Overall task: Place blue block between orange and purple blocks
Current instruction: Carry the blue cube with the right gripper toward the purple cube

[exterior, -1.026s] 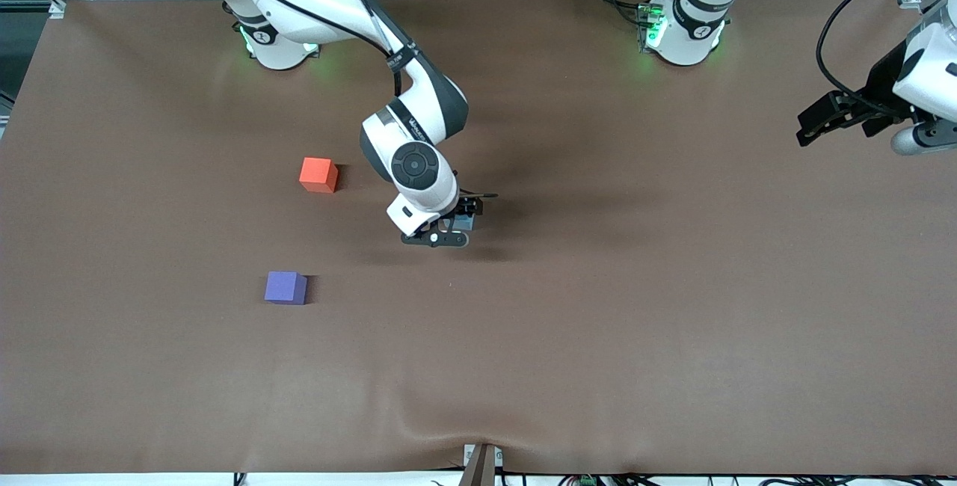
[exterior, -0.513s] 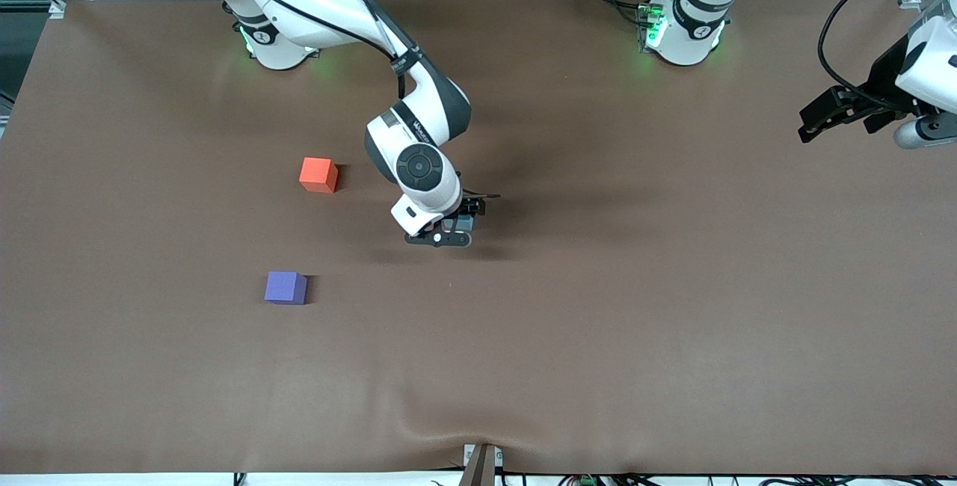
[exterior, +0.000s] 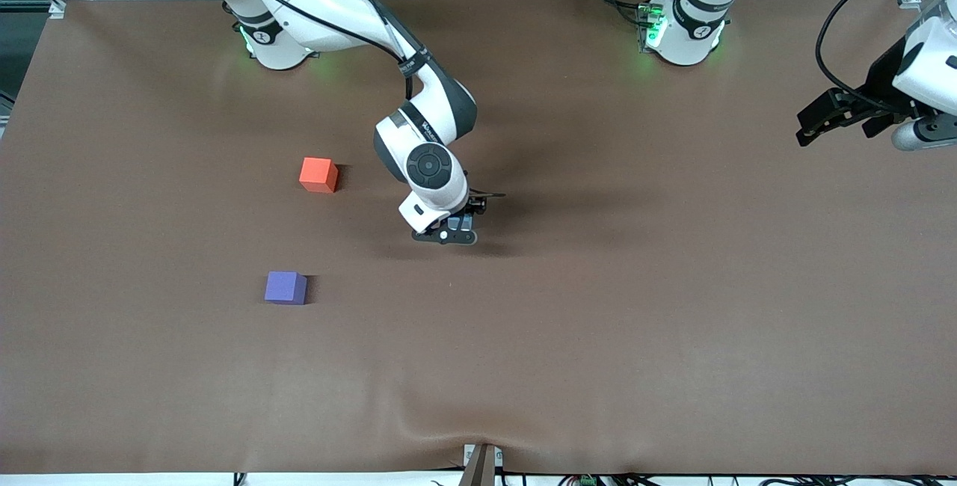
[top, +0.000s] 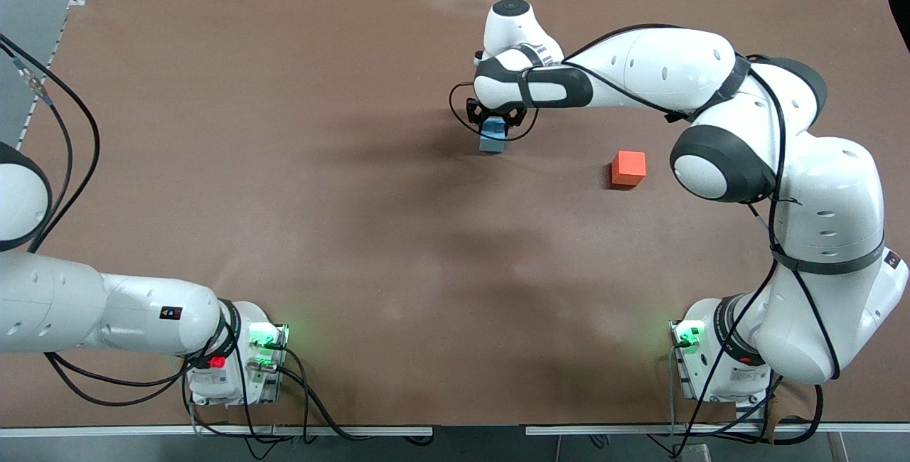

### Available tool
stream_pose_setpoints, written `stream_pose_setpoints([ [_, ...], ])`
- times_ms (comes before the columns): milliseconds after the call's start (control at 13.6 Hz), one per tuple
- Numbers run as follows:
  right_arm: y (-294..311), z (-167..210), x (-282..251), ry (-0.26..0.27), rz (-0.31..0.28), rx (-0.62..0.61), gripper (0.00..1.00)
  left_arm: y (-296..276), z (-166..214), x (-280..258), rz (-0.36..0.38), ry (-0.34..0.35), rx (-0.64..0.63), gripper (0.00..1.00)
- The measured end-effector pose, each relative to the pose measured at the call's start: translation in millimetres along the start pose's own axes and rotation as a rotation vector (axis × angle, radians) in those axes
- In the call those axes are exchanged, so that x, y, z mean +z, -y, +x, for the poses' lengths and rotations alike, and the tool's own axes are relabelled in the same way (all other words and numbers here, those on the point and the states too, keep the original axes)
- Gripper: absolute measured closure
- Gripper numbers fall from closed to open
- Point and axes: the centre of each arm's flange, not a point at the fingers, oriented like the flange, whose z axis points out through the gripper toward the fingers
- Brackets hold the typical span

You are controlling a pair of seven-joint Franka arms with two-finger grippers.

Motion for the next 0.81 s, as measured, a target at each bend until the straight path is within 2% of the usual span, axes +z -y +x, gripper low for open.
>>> stream_pose_setpoints([
  [147,-6.7,9.1,-6.9,0.000,-0.004,0.001,0.47,-2.7,-0.7,-0.5,0.000,0.000,0.005,0.00],
  [366,-49.6,41.9,-39.0,0.070,-0.043,-0.019,0.50,-2.6,-2.2,1.0,0.006,0.013,0.005,0.00],
  [586,-152.8,94.3,-92.0,0.140,-0.032,-0.056,0.50,-5.8,-4.4,1.7,0.010,0.024,0.011,0.00],
  [806,-235.9,114.5,-113.3,0.184,-0.005,-0.079,0.50,-9.6,-6.2,2.1,0.014,0.031,0.017,0.00],
])
